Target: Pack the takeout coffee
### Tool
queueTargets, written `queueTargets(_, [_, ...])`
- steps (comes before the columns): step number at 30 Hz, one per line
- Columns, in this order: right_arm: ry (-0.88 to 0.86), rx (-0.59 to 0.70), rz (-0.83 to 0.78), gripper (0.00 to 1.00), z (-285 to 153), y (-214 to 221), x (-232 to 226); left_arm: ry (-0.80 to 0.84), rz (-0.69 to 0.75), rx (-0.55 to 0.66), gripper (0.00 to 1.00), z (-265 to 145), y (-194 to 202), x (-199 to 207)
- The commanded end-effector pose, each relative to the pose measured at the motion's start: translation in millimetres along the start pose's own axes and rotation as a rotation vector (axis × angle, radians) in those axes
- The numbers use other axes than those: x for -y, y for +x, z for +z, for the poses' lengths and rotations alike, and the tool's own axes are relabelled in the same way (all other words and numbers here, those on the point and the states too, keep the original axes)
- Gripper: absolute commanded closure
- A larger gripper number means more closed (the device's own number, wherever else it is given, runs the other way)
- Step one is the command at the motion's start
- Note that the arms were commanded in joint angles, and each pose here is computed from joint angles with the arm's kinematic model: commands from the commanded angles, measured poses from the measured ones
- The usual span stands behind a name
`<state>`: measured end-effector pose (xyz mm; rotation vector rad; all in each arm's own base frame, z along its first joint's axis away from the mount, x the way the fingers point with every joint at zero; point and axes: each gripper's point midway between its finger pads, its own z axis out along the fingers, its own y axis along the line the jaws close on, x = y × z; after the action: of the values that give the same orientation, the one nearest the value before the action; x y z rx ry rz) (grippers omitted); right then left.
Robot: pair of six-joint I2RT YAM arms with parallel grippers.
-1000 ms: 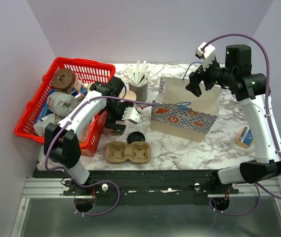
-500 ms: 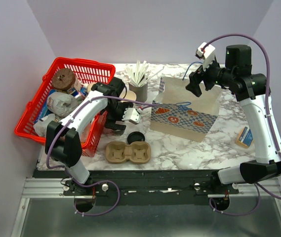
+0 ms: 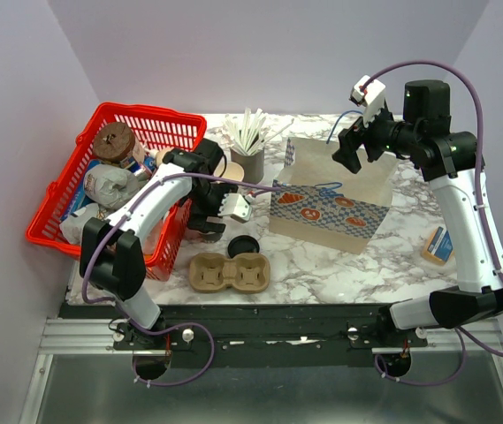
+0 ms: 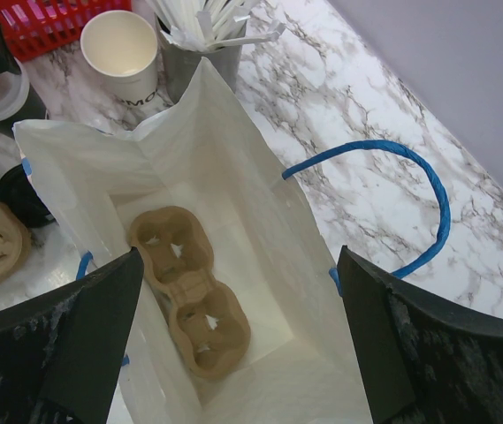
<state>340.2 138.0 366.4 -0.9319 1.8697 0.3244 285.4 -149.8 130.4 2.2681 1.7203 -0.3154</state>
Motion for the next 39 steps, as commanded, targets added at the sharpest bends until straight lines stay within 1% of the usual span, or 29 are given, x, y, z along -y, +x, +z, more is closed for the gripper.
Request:
queueTargets(1, [0.001,0.030,-0.003,0.00,-1,-8,2,-0.033,-0.002,-0.030,0.08,1,10,-4])
queueTargets(5, [-0.002,0.028,-0.002,0.00,0,-8,1,-0.021,-0.009,-0.030,0.13,3,10,-3])
queueTargets(12, [0.006,0.026,-0.003,0.00,-1,-7,2,0.003,-0.044,-0.036,0.24,7,12,0])
queueTargets(17, [0.013,0.019,-0.001,0.00,-1,-5,3,-0.001,-0.049,-0.026,0.25,3,9,0])
queueTargets(18, [0.017,0.017,-0.001,0.00,-2,-5,3,0.005,-0.054,-0.023,0.27,2,8,2])
queueTargets(22, [0.028,0.015,-0.004,0.00,-2,-5,5,-0.005,-0.054,0.006,0.30,-8,-1,-2])
queueTargets(28, [0.036,0.001,-0.005,0.00,-1,0,7,-0.022,-0.061,0.046,0.30,-24,-14,-4])
queueTargets(34, [0.044,0.003,-0.006,0.00,-3,-2,9,-0.010,-0.072,0.032,0.30,-15,-9,-1])
queueTargets(39, [0.077,-0.019,-0.013,0.00,-5,4,14,-0.001,-0.107,0.072,0.35,-16,-17,0])
